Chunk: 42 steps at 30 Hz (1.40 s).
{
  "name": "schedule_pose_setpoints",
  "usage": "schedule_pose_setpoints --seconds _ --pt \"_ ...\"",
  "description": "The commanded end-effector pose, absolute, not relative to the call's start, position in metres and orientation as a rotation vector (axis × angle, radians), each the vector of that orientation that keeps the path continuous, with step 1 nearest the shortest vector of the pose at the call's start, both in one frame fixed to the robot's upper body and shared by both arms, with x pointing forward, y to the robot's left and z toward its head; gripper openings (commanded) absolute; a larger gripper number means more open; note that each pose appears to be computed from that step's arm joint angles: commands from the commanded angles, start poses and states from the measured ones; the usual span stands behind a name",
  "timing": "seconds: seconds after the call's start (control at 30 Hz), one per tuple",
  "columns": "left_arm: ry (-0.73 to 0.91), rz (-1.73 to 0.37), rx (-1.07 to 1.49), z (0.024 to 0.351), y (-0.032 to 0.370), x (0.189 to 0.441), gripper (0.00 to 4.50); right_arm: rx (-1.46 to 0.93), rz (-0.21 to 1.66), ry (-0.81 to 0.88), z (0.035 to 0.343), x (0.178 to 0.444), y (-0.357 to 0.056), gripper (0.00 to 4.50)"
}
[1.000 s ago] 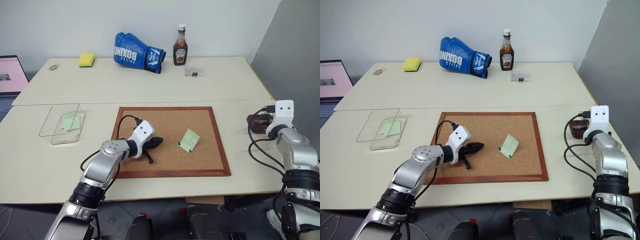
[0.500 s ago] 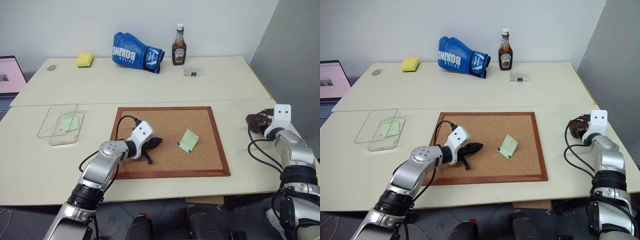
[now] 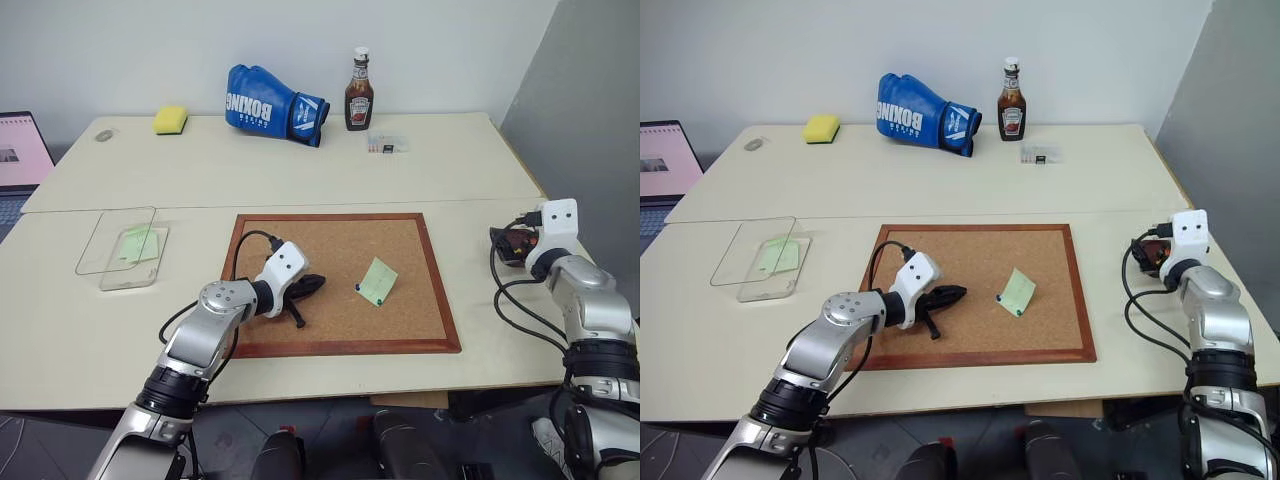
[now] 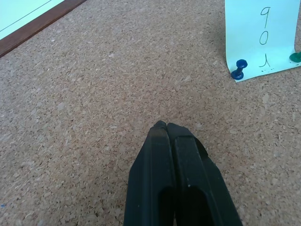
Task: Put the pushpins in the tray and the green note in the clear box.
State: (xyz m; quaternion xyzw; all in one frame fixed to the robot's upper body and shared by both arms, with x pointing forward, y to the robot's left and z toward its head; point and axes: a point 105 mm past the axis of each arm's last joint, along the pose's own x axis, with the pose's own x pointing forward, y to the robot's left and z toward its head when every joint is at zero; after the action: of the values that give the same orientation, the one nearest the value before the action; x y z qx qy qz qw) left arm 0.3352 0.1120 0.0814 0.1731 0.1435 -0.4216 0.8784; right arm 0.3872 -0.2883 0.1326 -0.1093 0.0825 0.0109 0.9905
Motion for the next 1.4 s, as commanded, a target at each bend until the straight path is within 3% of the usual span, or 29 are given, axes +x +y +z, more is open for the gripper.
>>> schedule_pose_setpoints --seconds 0.03,0.13,0.23,0.37,0.5,0.8,0.97,1.4 --pt "0.399 -0.862 0.373 0.057 0.118 0.33 0.0 -0.389 0.018 0.063 0.16 0.385 -0.289 4.46" --pt "0.401 -0.859 0.372 0.056 0.119 0.33 0.0 -0.472 0.09 0.032 0.161 0.38 -0.274 4.46" --pt "0.401 -0.854 0.373 0.057 0.12 0.33 0.0 -0.378 0.254 0.003 0.161 0.37 -0.244 4.46" --pt "0.404 -0.847 0.372 0.057 0.123 0.33 0.0 -0.267 0.497 0.008 0.157 0.346 -0.199 4.46" --pt "0.403 -0.848 0.359 0.058 0.12 0.329 0.0 -0.134 0.815 0.06 0.152 0.304 -0.145 4.46" --pt "0.409 -0.846 0.367 0.058 0.123 0.33 0.0 -0.067 1.125 0.18 0.149 0.257 -0.095 4.46" --pt "0.409 -0.843 0.373 0.059 0.124 0.331 0.0 -0.068 1.177 0.191 0.144 0.253 -0.08 4.46" --pt "0.407 -0.844 0.387 0.057 0.124 0.329 0.0 -0.24 1.071 0.194 0.096 0.292 -0.079 4.46"
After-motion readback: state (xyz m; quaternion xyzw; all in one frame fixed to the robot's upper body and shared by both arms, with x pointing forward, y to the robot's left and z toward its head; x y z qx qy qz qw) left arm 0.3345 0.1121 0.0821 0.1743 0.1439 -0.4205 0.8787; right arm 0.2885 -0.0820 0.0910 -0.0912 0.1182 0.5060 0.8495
